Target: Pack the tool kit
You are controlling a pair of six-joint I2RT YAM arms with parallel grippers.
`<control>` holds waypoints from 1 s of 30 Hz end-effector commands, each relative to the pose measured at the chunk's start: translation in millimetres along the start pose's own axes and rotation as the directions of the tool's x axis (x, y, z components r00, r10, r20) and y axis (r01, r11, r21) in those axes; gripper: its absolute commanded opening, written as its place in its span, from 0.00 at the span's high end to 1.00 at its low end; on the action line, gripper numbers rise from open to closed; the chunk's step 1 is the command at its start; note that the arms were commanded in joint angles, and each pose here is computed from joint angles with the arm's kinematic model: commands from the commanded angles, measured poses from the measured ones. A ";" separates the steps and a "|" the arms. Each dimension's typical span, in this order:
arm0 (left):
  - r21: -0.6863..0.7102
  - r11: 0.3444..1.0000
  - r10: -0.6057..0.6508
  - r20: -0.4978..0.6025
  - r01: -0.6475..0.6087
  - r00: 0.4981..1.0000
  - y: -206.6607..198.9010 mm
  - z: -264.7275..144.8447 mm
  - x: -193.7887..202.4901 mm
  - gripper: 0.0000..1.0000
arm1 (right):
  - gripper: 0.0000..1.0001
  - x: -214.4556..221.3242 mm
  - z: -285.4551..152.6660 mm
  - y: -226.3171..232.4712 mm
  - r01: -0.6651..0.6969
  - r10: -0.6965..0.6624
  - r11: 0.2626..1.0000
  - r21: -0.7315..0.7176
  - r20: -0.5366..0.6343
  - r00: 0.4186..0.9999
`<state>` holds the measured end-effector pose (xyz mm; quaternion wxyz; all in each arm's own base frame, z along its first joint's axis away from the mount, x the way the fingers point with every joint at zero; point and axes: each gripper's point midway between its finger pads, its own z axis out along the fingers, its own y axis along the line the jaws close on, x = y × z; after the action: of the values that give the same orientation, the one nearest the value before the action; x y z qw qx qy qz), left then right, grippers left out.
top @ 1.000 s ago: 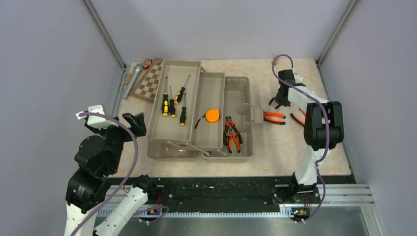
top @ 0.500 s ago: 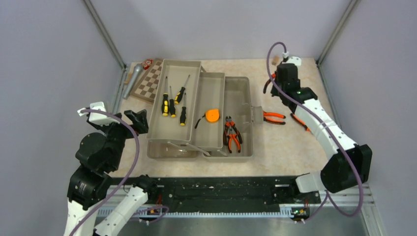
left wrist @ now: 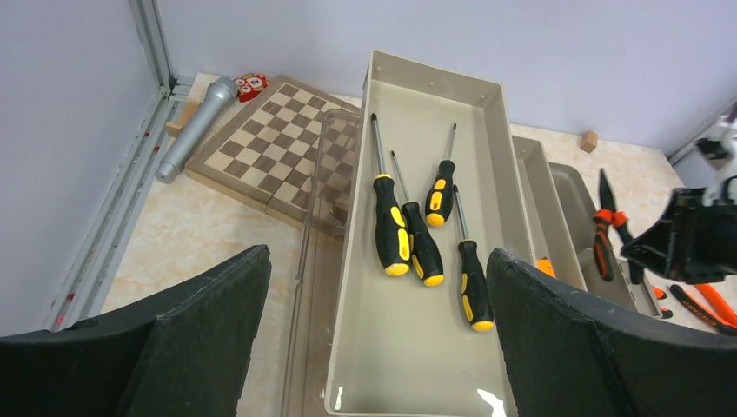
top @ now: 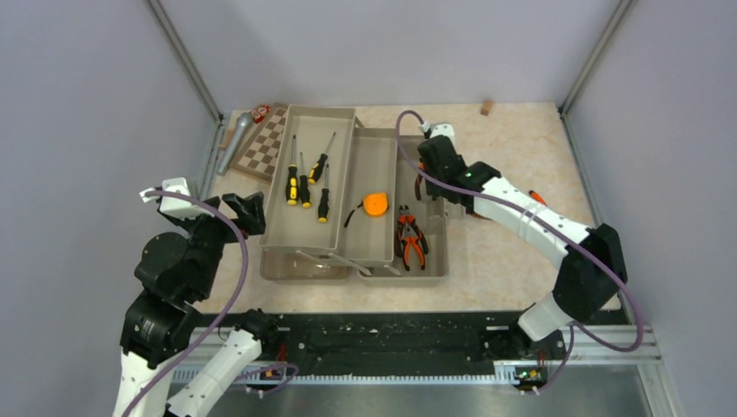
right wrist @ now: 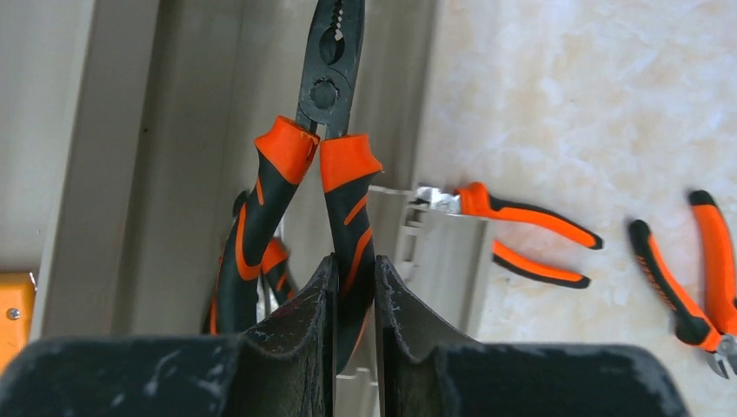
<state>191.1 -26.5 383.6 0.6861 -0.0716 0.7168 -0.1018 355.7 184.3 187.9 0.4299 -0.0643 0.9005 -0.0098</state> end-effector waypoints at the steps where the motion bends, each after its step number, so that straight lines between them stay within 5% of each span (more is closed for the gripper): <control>1: 0.014 1.000 -0.019 0.039 0.018 0.999 -3.5 1.1 -9.0 0.02 | 1.00 -20.6 0.3 40.7 -0.017 0.020 0.997 -0.082 0.038 0.999; 9: 0.006 1.000 -0.016 0.035 0.016 0.999 -0.5 -1.7 -6.9 0.01 | 0.99 1.9 27.2 76.7 -0.032 0.024 0.987 -0.155 -0.053 0.998; 24: 0.003 1.000 -0.018 0.043 0.017 0.999 2.2 -6.5 -7.8 0.02 | 0.74 36.9 68.2 75.6 -0.071 0.055 0.992 -0.101 -0.153 0.987; 30: -0.003 1.000 -0.016 0.044 0.016 0.999 4.2 -8.3 -7.3 0.01 | 0.61 18.8 50.9 72.0 -0.085 0.069 0.987 -0.136 -0.120 0.990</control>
<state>184.6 -22.8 384.1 0.6907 -0.0745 0.7119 -0.1029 362.6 245.8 89.9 0.3241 -0.0733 0.9428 0.0255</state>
